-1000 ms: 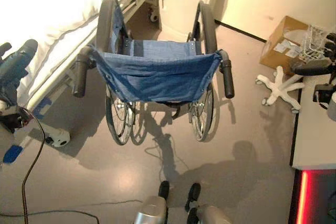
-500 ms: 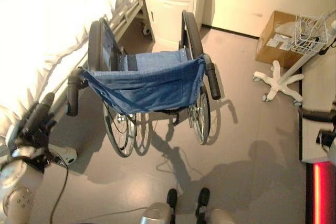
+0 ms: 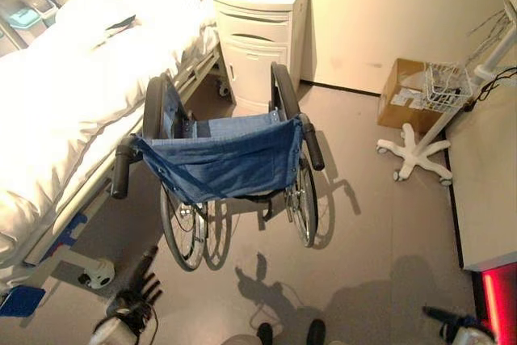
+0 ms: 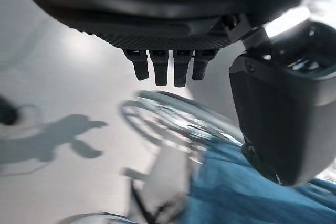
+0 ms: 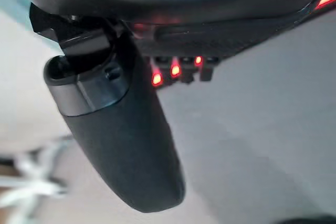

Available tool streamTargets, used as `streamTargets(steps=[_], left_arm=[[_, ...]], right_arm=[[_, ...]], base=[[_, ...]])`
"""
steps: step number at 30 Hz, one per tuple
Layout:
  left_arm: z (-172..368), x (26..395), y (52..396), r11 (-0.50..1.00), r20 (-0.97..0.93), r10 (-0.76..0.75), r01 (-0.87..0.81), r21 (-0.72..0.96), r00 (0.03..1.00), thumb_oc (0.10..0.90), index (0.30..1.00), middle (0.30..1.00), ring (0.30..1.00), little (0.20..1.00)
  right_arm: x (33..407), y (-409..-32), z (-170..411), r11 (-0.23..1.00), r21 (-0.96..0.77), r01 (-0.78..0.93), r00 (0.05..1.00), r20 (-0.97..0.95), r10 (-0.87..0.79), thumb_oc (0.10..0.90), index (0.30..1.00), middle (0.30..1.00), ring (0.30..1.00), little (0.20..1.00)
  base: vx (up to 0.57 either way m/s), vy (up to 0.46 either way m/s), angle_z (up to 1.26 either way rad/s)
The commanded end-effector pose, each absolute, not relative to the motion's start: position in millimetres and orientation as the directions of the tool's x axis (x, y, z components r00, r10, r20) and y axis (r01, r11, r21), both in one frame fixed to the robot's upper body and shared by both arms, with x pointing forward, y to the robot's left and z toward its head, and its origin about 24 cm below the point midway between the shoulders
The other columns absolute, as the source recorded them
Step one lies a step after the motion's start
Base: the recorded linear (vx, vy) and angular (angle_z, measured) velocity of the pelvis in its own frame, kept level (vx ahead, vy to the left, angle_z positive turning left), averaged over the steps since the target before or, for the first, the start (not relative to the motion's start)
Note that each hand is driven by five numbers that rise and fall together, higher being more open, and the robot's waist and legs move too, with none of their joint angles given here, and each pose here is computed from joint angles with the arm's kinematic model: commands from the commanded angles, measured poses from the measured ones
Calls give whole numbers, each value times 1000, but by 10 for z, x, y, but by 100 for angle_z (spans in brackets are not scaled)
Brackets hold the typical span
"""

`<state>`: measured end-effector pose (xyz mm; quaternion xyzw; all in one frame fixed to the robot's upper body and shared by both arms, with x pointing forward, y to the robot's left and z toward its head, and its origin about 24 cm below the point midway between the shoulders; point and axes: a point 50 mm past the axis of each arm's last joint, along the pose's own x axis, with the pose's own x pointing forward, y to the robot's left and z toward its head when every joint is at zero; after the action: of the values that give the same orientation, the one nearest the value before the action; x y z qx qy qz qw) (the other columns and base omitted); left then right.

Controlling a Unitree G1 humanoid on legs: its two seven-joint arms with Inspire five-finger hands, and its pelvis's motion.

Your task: Push the wheelchair next to the bed

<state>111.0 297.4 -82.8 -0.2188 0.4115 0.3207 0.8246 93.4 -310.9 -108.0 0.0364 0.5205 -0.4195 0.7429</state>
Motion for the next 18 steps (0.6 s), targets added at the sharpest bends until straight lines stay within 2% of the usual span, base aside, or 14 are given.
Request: streamTargets(steps=[1, 3, 4, 6, 7, 9, 10, 13, 14, 15, 16, 17, 18], left_arm=[[-715, 1278, 3109, 743, -713, 407, -661, -105, 570, 800, 900, 900, 900, 900], [-907, 1225, 2948, 777, -758, 346, -622, -100, 553, 800, 900, 900, 900, 900], [-1058, 1162, 2793, 792, -813, 265, -599, -124, 518, 800, 900, 900, 900, 900], [-1246, 1068, 2578, 760, -863, 172, -621, -190, 475, 800, 900, 900, 900, 900], [-1361, 988, 2432, 716, -888, 111, -656, -239, 446, 800, 900, 900, 900, 900], [-1422, 928, 2365, 690, -904, 101, -684, -237, 415, 800, 900, 900, 900, 900], [-1505, 845, 2297, 661, -925, 99, -719, -215, 368, 800, 900, 900, 900, 900], [-1617, 741, 2178, 599, -958, 88, -783, -168, 273, 800, 900, 900, 900, 900], [-1649, 694, 2142, 609, -966, 75, -779, -151, 246, 800, 900, 900, 900, 900], [-1683, 624, 2113, 681, -975, 87, -727, -91, 204, 800, 900, 900, 900, 900], [-1684, 620, 2114, 683, -976, 92, -725, -84, 199, 800, 900, 900, 900, 900], [-1700, 573, 2130, 785, -977, 141, -619, 13, 158, 800, 900, 900, 900, 900], [-1701, 571, 2133, 791, -977, 145, -611, 20, 156, 800, 900, 900, 900, 900]], right_arm=[[1194, -3067, -1075, 652, -277, 706, 218, -791, -572, 800, 900, 900, 900, 900], [1099, -2910, -1242, 660, -211, 721, 197, -851, -487, 800, 900, 900, 900, 900], [1057, -2836, -1316, 676, -192, 712, 189, -874, -447, 800, 900, 900, 900, 900], [1051, -2754, -1376, 734, -181, 654, 228, -879, -419, 800, 900, 900, 900, 900], [1062, -2693, -1402, 809, -195, 554, 273, -876, -398, 800, 900, 900, 900, 900], [1040, -2630, -1436, 853, -192, 485, 283, -889, -361, 800, 900, 900, 900, 900], [982, -2526, -1496, 888, -163, 430, 274, -914, -300, 800, 900, 900, 900, 900], [789, -2309, -1618, 910, -43, 412, 197, -971, -136, 800, 900, 900, 900, 900], [725, -2256, -1647, 912, -10, 410, 176, -980, -90, 800, 900, 900, 900, 900], [664, -2191, -1672, 919, 21, 393, 150, -988, -42, 800, 900, 900, 900, 900], [660, -2187, -1674, 920, 22, 391, 148, -988, -39, 800, 900, 900, 900, 900], [605, -2157, -1691, 935, 26, 353, 119, -993, -18, 800, 900, 900, 900, 900], [600, -2155, -1692, 936, 27, 351, 117, -993, -15, 800, 900, 900, 900, 900]], base=[[22, 24, 9], [17, 20, 13], [14, 19, 10], [7, 11, 2], [0, 0, 0], [0, 0, 0], [0, 0, 0], [2, -3, 4], [0, 0, 0], [0, 0, 0], [0, 0, 0], [2, -14, -6], [-4, -16, -6]])
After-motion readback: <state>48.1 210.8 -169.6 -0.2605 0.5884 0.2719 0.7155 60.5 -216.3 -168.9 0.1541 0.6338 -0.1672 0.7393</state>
